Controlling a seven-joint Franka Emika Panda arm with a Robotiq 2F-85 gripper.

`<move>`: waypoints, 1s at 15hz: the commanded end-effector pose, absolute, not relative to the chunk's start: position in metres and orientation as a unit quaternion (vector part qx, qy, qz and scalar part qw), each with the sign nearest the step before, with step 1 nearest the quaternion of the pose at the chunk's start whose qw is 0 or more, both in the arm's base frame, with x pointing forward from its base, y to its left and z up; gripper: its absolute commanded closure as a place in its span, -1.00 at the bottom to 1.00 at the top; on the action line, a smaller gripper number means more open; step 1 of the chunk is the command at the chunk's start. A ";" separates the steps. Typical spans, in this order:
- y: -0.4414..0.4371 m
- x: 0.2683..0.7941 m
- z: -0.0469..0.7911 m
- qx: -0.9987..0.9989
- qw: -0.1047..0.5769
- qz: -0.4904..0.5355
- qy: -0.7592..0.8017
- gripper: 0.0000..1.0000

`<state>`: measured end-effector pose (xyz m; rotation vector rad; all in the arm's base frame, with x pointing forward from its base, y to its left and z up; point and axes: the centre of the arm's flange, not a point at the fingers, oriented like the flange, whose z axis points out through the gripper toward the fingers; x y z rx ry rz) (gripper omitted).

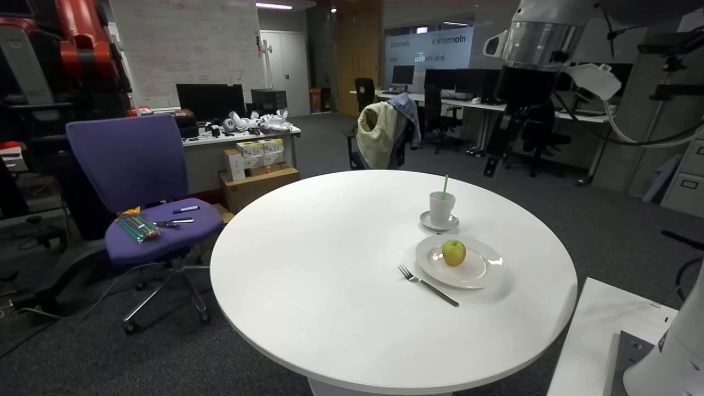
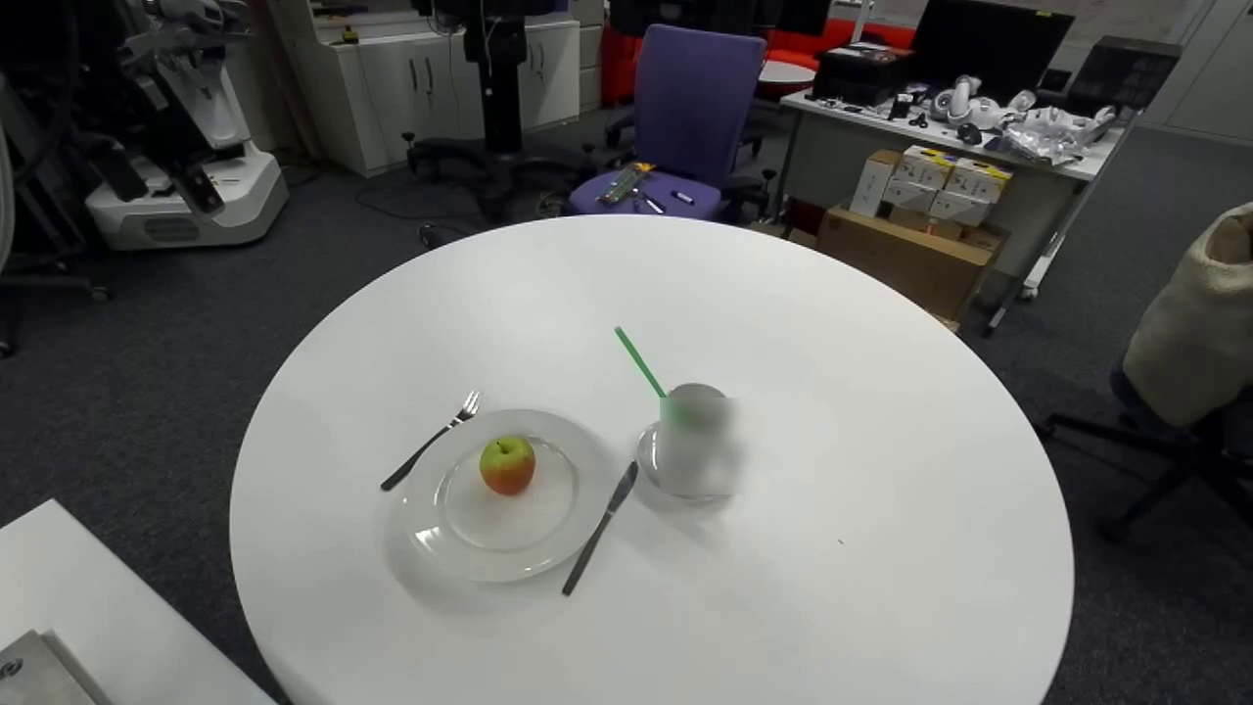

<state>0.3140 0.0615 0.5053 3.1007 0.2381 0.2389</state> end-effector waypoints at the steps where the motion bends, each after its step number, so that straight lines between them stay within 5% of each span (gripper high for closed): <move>1: 0.053 0.324 0.506 0.991 0.034 0.100 0.083 -1.00; 7: 0.015 0.375 0.507 0.981 0.063 0.157 0.096 -1.00; 15: -0.064 0.434 0.461 0.993 0.070 0.095 0.023 -1.00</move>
